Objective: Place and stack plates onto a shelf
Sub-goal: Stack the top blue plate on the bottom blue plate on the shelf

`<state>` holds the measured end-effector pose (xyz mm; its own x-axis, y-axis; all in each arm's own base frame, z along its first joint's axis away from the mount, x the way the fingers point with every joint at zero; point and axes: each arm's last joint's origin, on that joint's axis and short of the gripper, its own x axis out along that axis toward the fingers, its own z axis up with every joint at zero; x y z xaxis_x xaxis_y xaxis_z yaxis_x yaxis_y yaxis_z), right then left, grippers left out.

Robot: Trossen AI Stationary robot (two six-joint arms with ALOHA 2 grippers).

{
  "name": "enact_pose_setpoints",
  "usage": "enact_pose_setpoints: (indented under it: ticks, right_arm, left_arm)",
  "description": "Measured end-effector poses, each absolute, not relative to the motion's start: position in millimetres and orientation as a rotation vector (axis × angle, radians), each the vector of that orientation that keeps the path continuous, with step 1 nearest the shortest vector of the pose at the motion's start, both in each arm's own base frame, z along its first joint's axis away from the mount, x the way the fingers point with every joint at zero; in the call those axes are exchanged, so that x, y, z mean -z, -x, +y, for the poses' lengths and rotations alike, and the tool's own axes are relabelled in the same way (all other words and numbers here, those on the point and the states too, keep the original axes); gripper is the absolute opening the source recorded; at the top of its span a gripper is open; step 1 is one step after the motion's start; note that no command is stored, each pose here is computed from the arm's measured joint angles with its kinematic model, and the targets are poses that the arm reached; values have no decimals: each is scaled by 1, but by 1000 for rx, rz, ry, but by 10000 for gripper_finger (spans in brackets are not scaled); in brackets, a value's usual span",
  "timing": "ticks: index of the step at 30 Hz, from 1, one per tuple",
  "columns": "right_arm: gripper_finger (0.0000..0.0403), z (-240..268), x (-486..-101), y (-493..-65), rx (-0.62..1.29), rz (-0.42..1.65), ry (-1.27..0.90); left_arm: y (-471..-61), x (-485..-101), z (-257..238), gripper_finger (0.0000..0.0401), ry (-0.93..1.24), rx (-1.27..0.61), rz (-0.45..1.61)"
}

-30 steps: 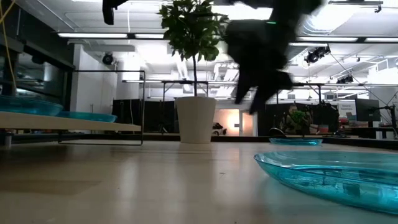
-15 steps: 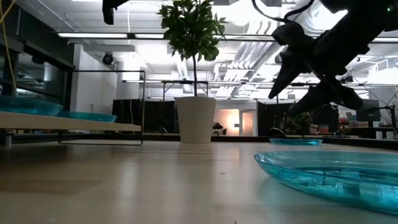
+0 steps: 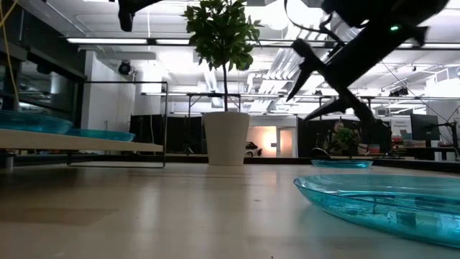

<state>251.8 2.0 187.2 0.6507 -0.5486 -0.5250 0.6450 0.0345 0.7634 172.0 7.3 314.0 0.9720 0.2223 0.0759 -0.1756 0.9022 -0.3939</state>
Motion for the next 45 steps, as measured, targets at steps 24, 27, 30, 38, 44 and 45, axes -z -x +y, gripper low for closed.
enact_pose_setpoints:
  ticks: [24, 27, 30, 38, 44, 45]
  right_arm:
    - [216, -135, -165, -165, 1723, 437, -1068]
    - [216, -131, -153, -157, 1764, 437, -1094]
    - [216, -128, -145, -153, 1801, 408, -1120]
    - [216, -132, -126, -141, 1825, 222, -1218]
    - [216, -140, -118, -136, 1787, 68, -1282]
    - [216, -141, -118, -134, 1796, 69, -1283]
  left_arm:
    - [-170, -294, 13, 147, 410, -443, 40]
    - [-169, -293, 13, 147, 437, -460, 31]
    - [-169, -293, 14, 147, 388, -497, 33]
    - [-168, -294, 16, 147, 246, -567, 56]
    - [-168, -293, 16, 147, 220, -568, 72]
    - [-168, -293, 16, 147, 220, -568, 72]
